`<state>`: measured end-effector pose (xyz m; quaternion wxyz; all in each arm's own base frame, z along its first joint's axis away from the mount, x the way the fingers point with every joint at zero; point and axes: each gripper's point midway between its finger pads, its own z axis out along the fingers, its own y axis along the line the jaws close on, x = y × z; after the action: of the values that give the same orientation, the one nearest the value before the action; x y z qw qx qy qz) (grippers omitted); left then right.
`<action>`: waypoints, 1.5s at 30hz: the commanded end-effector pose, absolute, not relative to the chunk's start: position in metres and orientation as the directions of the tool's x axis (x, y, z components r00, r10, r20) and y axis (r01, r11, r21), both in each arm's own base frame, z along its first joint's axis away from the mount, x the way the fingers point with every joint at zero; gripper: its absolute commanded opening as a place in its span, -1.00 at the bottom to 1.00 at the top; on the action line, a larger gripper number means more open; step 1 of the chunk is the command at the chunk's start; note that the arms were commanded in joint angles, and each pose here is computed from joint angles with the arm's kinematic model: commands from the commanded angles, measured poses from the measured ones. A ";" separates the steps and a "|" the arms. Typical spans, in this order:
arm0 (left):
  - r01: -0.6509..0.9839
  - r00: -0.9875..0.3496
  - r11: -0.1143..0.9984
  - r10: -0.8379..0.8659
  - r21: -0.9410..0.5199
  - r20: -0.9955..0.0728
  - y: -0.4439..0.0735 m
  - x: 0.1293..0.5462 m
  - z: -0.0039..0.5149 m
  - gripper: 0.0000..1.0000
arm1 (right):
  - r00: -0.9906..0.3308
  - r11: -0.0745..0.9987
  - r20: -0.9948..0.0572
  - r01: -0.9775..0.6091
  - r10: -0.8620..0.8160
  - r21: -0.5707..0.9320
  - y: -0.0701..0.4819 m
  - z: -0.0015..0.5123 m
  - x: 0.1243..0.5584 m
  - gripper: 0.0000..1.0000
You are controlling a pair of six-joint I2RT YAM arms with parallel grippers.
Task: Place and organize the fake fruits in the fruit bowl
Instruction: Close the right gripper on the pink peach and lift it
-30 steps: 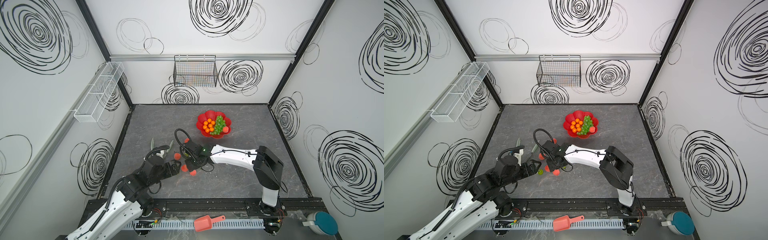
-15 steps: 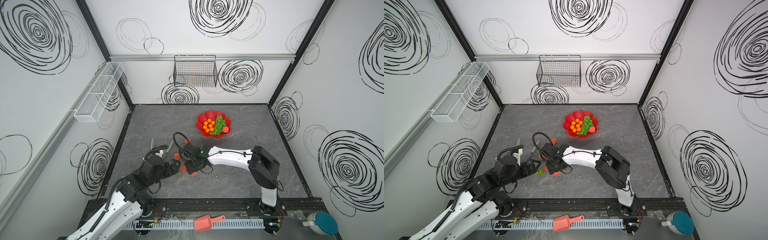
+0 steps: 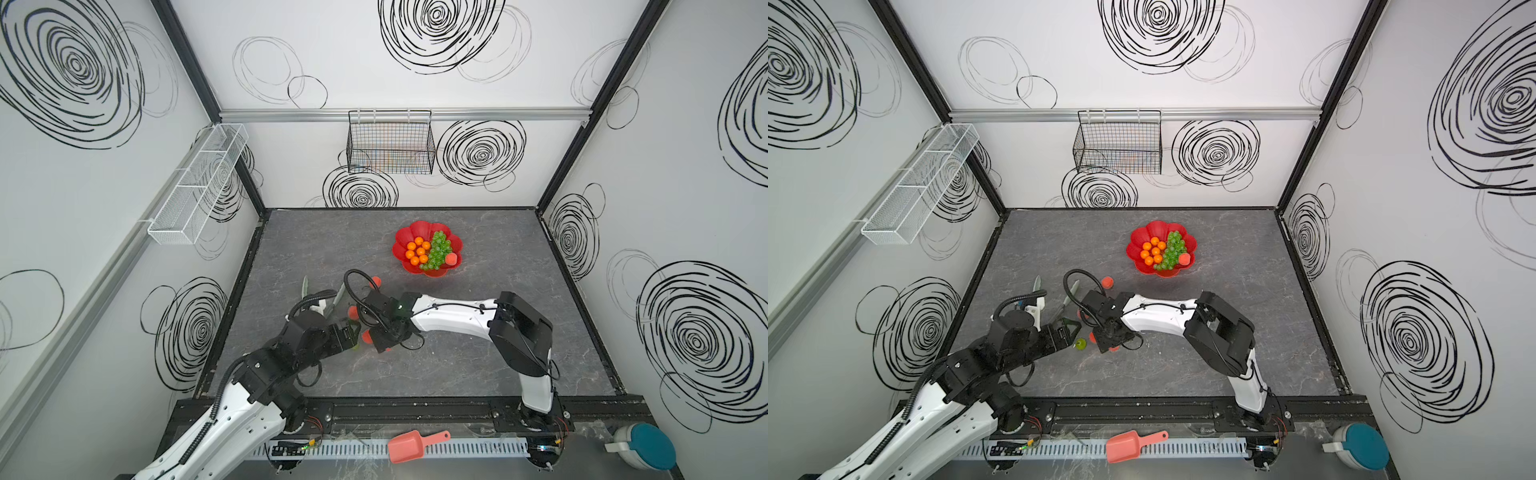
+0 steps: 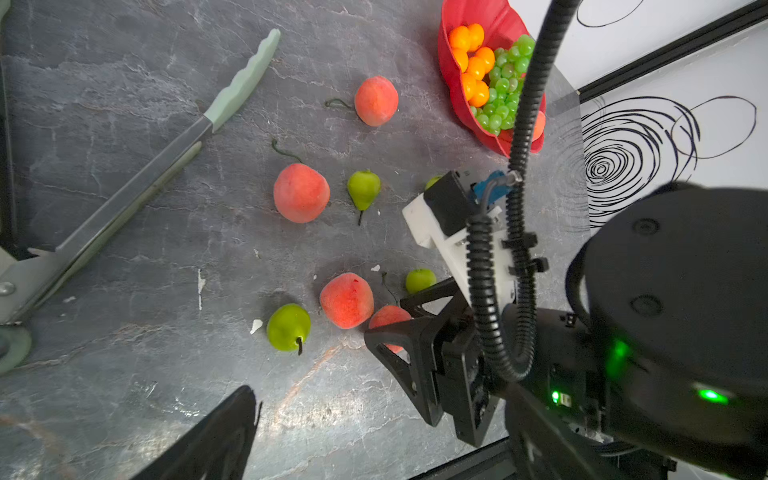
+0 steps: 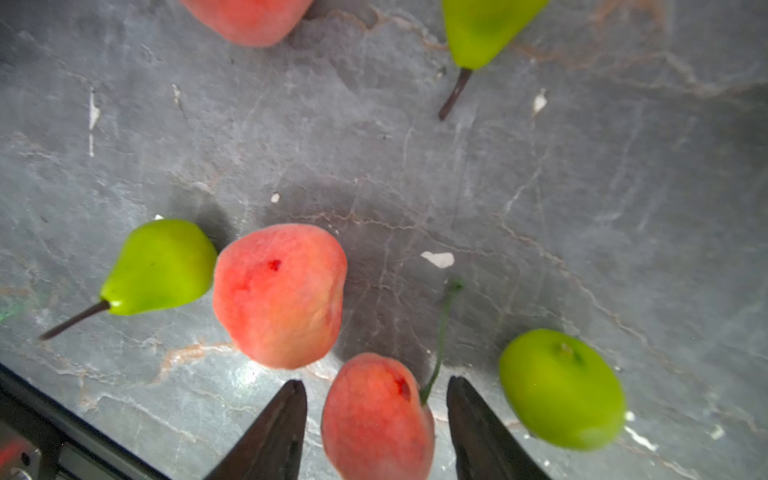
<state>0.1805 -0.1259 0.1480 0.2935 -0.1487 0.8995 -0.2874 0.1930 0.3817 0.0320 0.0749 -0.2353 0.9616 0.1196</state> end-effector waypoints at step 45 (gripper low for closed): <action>-0.067 -0.756 0.783 -0.444 -0.618 -0.481 -0.126 0.190 0.163 0.92 | -0.884 0.873 -0.182 -0.460 -0.432 0.164 0.375 0.028 0.187 -0.11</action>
<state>0.1828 -0.1231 0.1471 0.2960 -0.1489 0.9004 -0.2818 0.1885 0.3794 0.0207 0.0646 -0.2341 0.9642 0.1062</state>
